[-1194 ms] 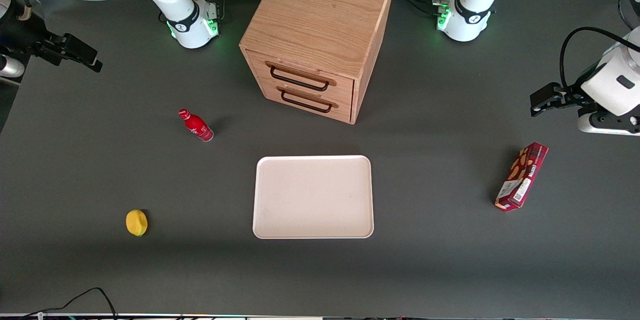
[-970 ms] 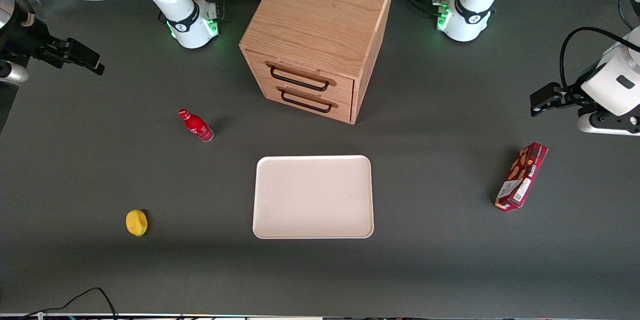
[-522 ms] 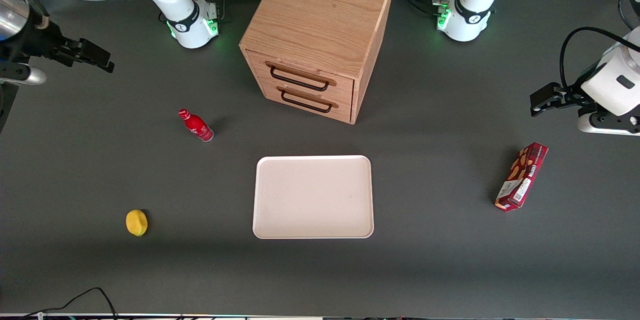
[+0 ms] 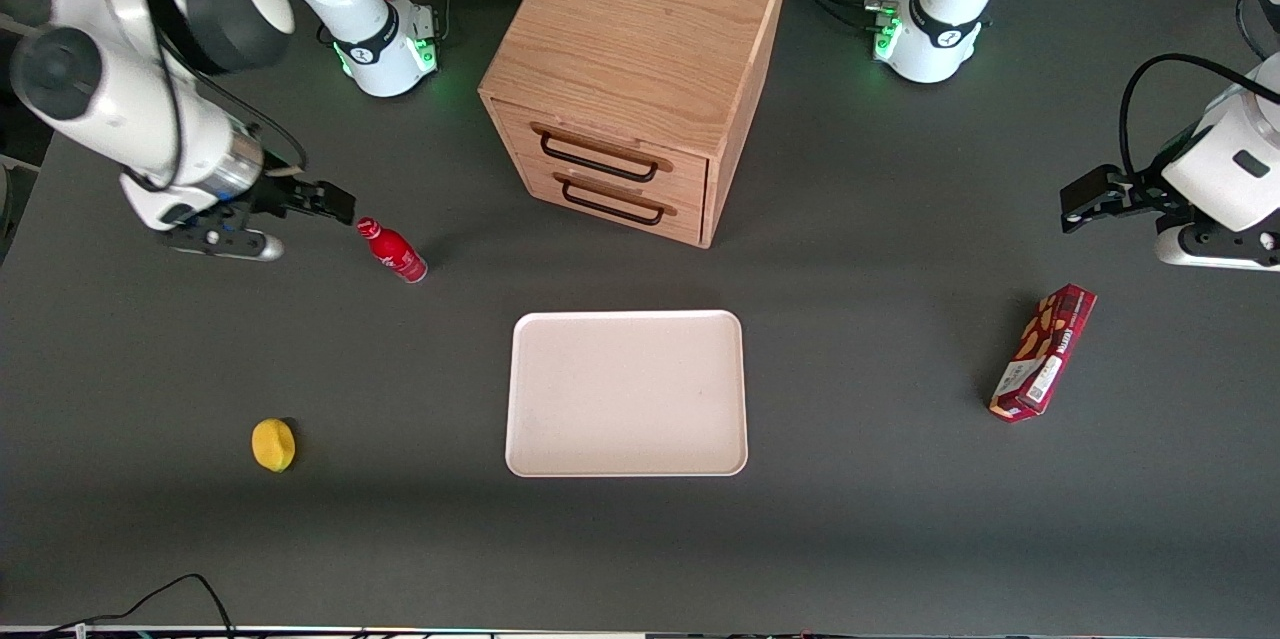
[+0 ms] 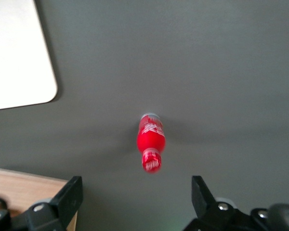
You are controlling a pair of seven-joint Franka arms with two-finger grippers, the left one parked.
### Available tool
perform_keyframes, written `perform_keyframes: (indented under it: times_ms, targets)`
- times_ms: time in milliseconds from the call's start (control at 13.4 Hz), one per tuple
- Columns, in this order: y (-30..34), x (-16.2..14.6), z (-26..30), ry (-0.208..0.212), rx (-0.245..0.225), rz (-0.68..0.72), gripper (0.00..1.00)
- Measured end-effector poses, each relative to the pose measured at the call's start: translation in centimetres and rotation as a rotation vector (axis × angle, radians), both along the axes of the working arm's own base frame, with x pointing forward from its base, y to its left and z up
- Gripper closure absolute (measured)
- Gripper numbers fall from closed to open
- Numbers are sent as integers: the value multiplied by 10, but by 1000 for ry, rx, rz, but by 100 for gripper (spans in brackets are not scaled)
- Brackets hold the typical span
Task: Place coke bottle on tray
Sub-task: 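Move the right gripper down toward the red Coca-Cola bottle, then close the right gripper around the red Coca-Cola bottle's body, then lift the bottle and carry it with the right gripper over the white tray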
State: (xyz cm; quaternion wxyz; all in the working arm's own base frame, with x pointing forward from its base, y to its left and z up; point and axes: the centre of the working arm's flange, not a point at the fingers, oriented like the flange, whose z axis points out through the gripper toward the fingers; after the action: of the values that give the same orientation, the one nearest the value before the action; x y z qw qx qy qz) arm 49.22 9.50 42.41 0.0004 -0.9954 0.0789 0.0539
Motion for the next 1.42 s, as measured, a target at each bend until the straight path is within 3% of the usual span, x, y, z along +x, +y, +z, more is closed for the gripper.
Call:
perform_keyframes:
  times_ms: [299, 597, 672, 746, 1119, 1418]
  targets:
    - [-8, -31, -80, -38, 0, -9, 0]
    - [-9, -42, -98, -43, -1, -8, 0]
    - [-9, -43, -101, -44, -1, -8, 7]
    - [-9, -45, -103, -43, -2, -7, 7]
    - [-2, -47, -104, -48, -3, 9, 65]
    - [6, -46, -98, -58, -2, 25, 68]
